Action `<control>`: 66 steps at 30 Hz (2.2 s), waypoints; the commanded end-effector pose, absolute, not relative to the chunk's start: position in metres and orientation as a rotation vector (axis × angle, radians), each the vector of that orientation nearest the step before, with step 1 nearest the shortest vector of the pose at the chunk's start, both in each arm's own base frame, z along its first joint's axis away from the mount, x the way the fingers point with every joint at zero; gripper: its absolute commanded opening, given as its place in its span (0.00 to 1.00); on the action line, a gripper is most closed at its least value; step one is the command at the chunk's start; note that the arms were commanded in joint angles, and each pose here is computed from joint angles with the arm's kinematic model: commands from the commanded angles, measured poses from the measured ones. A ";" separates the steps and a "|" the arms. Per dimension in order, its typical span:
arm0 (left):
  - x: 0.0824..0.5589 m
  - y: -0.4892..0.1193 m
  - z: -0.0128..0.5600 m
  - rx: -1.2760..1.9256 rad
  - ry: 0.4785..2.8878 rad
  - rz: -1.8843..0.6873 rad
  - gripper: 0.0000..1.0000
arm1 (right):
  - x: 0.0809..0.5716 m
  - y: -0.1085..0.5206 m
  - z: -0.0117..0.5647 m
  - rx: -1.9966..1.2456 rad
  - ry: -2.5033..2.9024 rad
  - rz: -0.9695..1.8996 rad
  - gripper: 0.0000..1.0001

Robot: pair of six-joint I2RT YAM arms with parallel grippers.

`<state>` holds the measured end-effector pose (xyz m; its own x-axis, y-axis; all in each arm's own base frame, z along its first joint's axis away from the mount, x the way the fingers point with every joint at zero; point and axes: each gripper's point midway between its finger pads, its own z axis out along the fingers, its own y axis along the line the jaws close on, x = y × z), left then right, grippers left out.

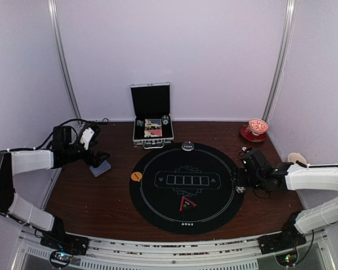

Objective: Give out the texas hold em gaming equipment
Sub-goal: Place the poker chips pile in the small blind area, then pick up the pile of poker chips from the pile of poker chips.

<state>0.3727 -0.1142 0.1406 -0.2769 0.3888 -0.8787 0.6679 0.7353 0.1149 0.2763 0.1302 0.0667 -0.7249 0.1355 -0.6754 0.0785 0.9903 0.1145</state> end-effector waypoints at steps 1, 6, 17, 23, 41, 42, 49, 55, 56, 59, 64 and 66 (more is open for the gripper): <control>0.377 -0.113 0.146 0.801 1.868 -0.323 0.98 | 0.285 0.115 0.114 0.199 2.265 0.035 0.82; 0.377 -0.113 0.148 0.797 1.866 -0.321 0.98 | 0.297 0.098 0.137 0.265 2.210 -0.022 0.85; 0.377 -0.113 0.146 0.800 1.869 -0.325 0.98 | 0.356 0.046 0.135 0.467 2.189 -0.134 0.87; 0.378 -0.114 0.144 0.803 1.872 -0.333 0.98 | 0.381 0.027 0.119 0.533 2.198 -0.218 0.83; 0.377 -0.115 0.144 0.808 1.868 -0.337 0.98 | 0.405 0.017 0.074 0.568 2.278 -0.217 0.69; 0.377 -0.115 0.145 0.807 1.866 -0.336 0.98 | 0.405 0.017 0.073 0.567 2.280 -0.214 0.68; 0.377 -0.115 0.144 0.806 1.871 -0.338 0.98 | 0.408 0.018 0.063 0.560 2.305 -0.213 0.67; 0.377 -0.115 0.143 0.806 1.872 -0.340 0.98 | 0.408 0.016 0.060 0.565 2.310 -0.218 0.65; 0.377 -0.115 0.143 0.808 1.871 -0.340 0.98 | 0.408 0.016 0.060 0.565 2.311 -0.216 0.64; 0.377 -0.115 0.144 0.807 1.870 -0.340 0.98 | 0.408 0.017 0.058 0.563 2.317 -0.214 0.62; 0.377 -0.115 0.144 0.807 1.869 -0.340 0.98 | 0.409 0.018 0.054 0.559 2.326 -0.205 0.61; 0.377 -0.115 0.143 0.807 1.870 -0.343 0.98 | 0.409 0.019 0.053 0.557 2.328 -0.202 0.60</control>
